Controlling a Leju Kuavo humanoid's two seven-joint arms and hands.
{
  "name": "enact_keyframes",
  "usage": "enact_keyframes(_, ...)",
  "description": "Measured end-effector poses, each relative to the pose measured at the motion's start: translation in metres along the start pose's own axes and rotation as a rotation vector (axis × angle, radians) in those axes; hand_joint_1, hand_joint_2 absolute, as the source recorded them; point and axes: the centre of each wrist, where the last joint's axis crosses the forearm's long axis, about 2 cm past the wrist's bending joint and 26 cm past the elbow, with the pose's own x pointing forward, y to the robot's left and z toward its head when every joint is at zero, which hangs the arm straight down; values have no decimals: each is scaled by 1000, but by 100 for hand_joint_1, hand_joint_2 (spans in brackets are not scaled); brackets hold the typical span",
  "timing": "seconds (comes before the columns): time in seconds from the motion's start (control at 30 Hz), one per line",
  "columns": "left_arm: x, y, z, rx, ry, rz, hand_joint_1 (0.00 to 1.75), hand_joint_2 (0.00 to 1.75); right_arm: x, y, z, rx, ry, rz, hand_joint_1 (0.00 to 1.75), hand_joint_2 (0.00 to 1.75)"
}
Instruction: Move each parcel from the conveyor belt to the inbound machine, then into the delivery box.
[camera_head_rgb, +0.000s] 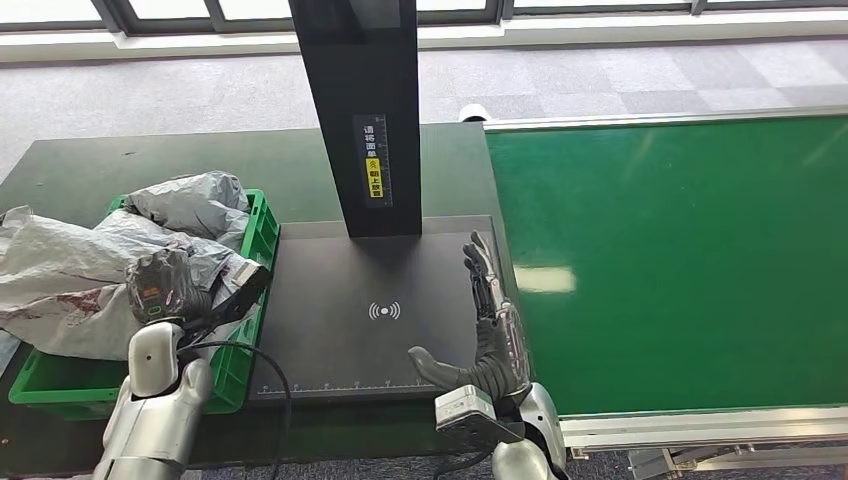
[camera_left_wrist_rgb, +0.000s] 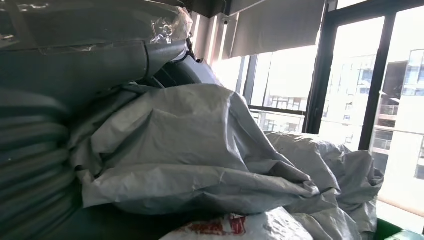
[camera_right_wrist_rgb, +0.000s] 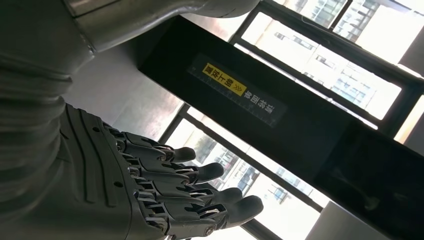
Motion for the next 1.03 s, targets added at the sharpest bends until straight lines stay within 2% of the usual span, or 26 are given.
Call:
enact_keyframes(0.13, 8, 4, -1, 32, -57, 91, 0, 0, 1, 1, 1, 0, 0, 1, 0, 175)
enact_keyframes(0.27, 13, 10, -6, 128, -116, 275, 0, 0, 1, 1, 4, -8, 4, 8, 0, 175)
enact_keyframes(0.47, 12, 11, -11, 240, 33, 506, 0, 0, 2, 2, 11, -13, 16, 12, 0, 175)
enact_keyframes(0.9, 14, 7, -15, 236, 116, 584, 0, 0, 4, 2, 10, -23, 15, 18, 0, 175)
enact_keyframes(1.03, 14, 4, -15, 240, 189, 677, 0, 0, 4, 2, 10, -26, 15, 15, 0, 175)
